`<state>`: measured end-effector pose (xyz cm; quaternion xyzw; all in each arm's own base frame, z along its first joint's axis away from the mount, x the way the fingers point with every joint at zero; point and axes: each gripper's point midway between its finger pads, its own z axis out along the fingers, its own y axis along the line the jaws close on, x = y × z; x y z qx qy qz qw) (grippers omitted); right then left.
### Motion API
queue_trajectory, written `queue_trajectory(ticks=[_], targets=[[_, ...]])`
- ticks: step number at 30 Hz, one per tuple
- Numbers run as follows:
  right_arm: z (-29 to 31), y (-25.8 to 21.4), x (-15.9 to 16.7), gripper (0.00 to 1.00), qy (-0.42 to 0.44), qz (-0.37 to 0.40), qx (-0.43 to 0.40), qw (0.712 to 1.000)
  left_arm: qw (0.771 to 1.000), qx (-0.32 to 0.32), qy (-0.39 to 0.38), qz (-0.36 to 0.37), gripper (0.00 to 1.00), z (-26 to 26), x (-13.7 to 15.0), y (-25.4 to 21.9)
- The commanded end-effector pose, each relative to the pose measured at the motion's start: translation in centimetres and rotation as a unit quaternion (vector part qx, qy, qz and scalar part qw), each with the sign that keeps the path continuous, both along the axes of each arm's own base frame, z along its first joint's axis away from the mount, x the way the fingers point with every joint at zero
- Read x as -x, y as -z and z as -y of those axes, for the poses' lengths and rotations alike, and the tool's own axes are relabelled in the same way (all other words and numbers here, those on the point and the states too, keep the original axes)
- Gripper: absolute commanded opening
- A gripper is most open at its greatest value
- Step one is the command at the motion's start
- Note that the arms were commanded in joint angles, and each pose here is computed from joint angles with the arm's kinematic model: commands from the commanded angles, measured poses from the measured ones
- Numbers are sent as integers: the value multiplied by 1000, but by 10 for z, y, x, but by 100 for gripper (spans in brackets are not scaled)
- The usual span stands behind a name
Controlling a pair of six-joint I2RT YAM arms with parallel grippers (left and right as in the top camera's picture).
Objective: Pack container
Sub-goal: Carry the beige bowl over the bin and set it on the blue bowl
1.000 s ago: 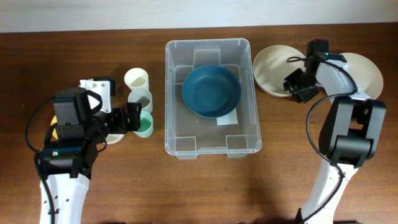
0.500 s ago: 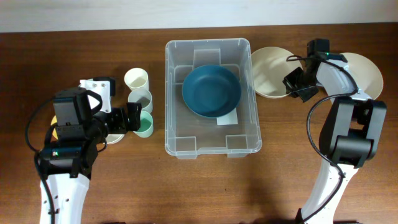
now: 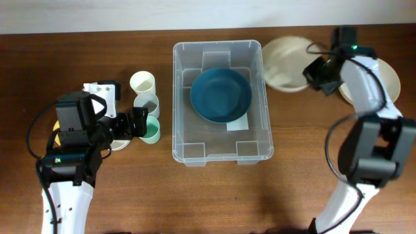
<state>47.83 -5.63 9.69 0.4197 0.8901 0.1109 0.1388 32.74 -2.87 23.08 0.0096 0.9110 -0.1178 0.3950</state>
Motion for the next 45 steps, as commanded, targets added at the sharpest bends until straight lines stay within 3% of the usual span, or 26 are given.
queue_trajectory(ticks=[1, 7, 11, 21, 34, 36, 41, 45], targets=[[7, -91, -6, 4, -5, 100, 42, 994, 1000, 1, 10, 14, 99, 3, -3, -11], [-22, -167, 5, 4, -89, 189, 82, 975, 1000, 1, 10, 15, 99, 3, -3, -12], [-61, -190, 12, 4, -165, 219, 103, 956, 1000, 1, 10, 14, 99, 3, -3, -11], [-178, -137, 20, 4, -325, 163, 103, 926, 1000, 1, 10, 14, 99, 3, -3, -11], [-205, -64, 4, 4, -355, 103, 94, 925, 1000, 2, 10, 14, 99, 3, -3, -11], [-205, -65, 3, 4, -354, 107, 94, 924, 1000, 2, 10, 14, 99, 3, -3, -11], [-200, -79, -2, 17, -355, 125, 101, 921, 1000, 2, 10, 14, 99, 3, -3, -11], [-175, -127, -9, 24, -326, 165, 109, 925, 1000, 1, 10, 14, 99, 3, -3, -11]])
